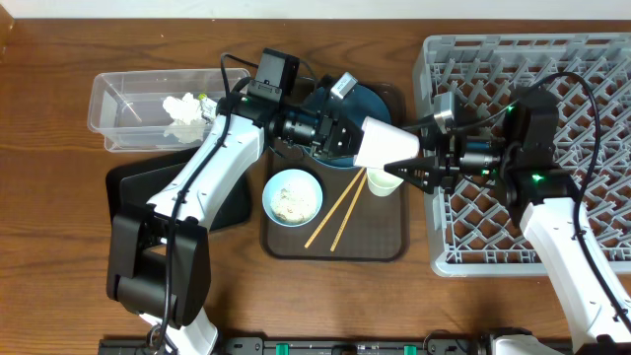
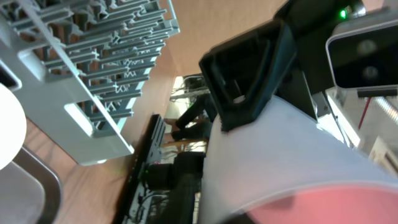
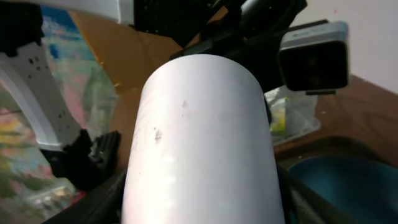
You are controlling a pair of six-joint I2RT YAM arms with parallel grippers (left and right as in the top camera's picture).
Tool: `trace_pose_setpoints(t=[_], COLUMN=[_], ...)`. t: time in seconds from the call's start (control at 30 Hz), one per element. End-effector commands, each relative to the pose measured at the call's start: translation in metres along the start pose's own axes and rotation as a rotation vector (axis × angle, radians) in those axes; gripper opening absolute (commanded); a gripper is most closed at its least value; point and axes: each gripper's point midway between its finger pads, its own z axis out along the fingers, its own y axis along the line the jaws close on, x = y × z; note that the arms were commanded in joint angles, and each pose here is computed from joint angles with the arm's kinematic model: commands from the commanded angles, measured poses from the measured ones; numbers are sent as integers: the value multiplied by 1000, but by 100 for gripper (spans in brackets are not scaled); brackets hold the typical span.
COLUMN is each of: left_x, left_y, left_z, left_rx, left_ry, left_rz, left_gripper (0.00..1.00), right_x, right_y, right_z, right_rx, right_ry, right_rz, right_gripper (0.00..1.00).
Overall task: Sort waste into correct bins and load items into the dishwasher rack
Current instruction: 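Carry the pink cup with right gripper and place it in the rack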
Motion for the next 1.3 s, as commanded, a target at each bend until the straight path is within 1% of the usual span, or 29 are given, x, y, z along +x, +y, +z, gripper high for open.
trace_pose_setpoints(t=[0.0, 0.03, 0.13, 0.17, 0.23, 0.3, 0.37, 0.47, 0.53, 0.57, 0.63, 0.73, 0.83, 0.97, 1.13, 1.27], left_x=[-1, -2, -6, -8, -11, -14, -14, -9, -1, 4, 13, 25, 35, 40, 41, 42], left_y=[6, 8, 19, 24, 36, 54, 73, 101, 114, 117, 119, 113, 99, 78, 59, 57], left_z=[-1, -1, -2, -3, -5, -12, -23, -48, -70, -83, -105, -138, -170, -198, -206, -206], left_rx=[-23, -36, -96, -129, -195, -295, -409, -587, -702, -757, -844, -965, -1076, -1184, -1216, -1216], left_ry=[-10, -15, -37, -49, -72, -104, -136, -168, -175, -177, -183, -210, -259, -335, -382, -385], left_rz=[-11, -11, -12, -12, -22, -48, -77, -119, -142, -151, -162, -169, -168, -139, -91, -87], left_gripper=[28, 34, 39, 45, 51, 57, 58, 61, 62, 62, 63, 63, 64, 64, 64, 64], right_x=[-7, -7, -7, -6, -2, 8, 22, 42, 49, 50, 50, 46, 45, 43, 27, 20], right_y=[14, 14, 14, 13, 9, -3, -20, -45, -54, -57, -64, -76, -90, -96, -91, -84], right_z=[4, 4, 4, 4, 4, 4, 1, -9, -18, -23, -35, -62, -98, -156, -230, -285], right_rx=[-82, -82, -83, -76, -48, 31, 146, 318, 393, 420, 482, 611, 791, 1051, 1370, 1579], right_ry=[-14, -14, -14, -10, 2, 36, 85, 147, 159, 160, 156, 145, 152, 201, 230, 221], right_rz=[-21, -21, -18, -10, 14, 86, 169, 282, 341, 357, 385, 437, 529, 623, 676, 688], right_gripper=[56, 55, 53, 51, 48, 46, 43, 32, 17, 12, 9, 8, 1, 1, 1, 1])
